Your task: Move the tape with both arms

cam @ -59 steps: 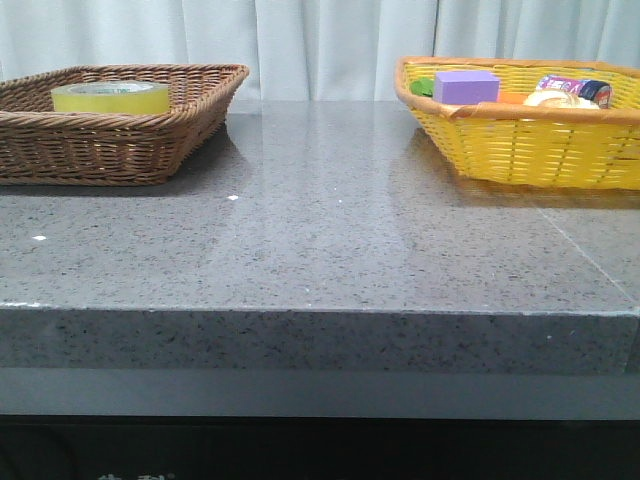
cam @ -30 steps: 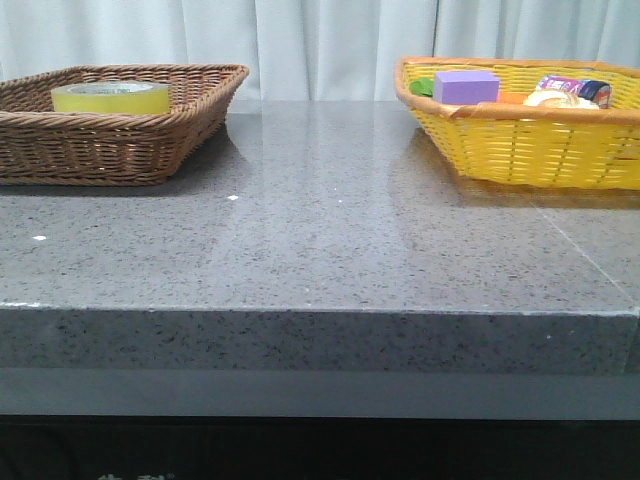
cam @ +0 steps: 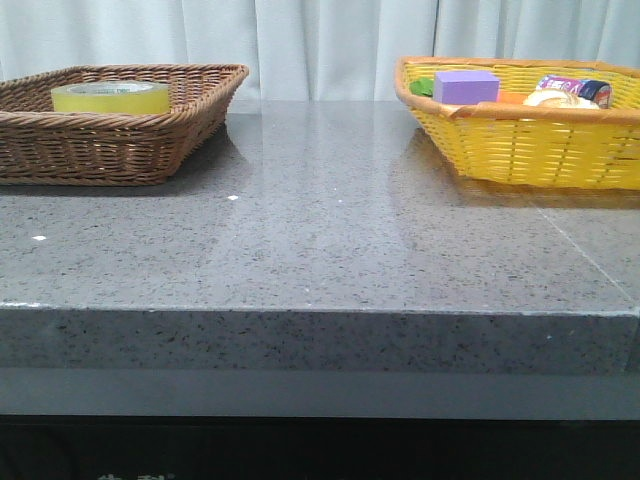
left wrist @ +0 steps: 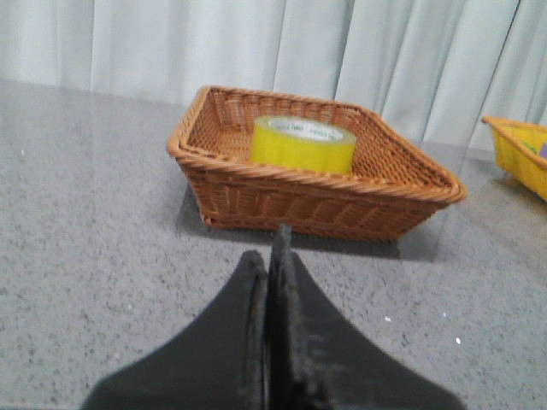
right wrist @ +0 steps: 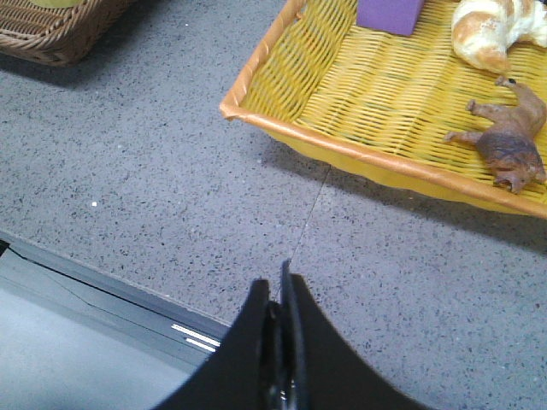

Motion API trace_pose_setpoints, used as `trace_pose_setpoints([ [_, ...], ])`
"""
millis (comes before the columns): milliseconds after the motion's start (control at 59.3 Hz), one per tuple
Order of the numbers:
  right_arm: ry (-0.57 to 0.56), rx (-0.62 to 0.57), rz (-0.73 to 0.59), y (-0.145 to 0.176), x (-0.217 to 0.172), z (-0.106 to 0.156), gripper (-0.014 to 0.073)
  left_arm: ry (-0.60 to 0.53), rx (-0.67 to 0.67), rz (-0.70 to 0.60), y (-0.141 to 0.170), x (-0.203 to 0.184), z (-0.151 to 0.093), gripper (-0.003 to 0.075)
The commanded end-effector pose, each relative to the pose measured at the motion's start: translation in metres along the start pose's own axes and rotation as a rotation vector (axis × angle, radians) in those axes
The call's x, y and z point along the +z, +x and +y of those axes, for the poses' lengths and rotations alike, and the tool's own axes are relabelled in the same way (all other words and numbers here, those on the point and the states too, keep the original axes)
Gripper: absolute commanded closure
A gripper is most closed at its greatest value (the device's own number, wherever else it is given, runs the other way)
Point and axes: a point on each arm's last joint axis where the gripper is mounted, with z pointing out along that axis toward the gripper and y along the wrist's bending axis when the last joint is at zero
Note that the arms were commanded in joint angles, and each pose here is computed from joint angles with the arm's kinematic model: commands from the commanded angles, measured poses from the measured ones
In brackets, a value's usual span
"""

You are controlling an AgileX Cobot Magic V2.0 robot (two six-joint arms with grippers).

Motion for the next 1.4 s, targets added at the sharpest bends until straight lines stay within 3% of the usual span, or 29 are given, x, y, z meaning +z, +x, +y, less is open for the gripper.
trace_pose_setpoints([
  [0,0.002,-0.007,-0.092,-0.012,-0.007,0.000,0.0663,-0.003,0.006,-0.088,0.002,0.000,0.002,0.0740],
  [1062,0.005,-0.009,-0.091,-0.009,-0.007,-0.001,0.0663,0.001,-0.012,-0.088,0.002,0.000,0.001,0.0740],
  [1180,0.032,-0.001,-0.155,0.003,-0.005,-0.006,0.0661,0.001,-0.012,-0.088,0.002,0.000,0.001,0.0740],
  [1382,0.109,0.017,-0.390,0.052,0.000,-0.019,0.0661,0.001,-0.012,-0.088,0.002,0.000,0.001,0.0740],
])
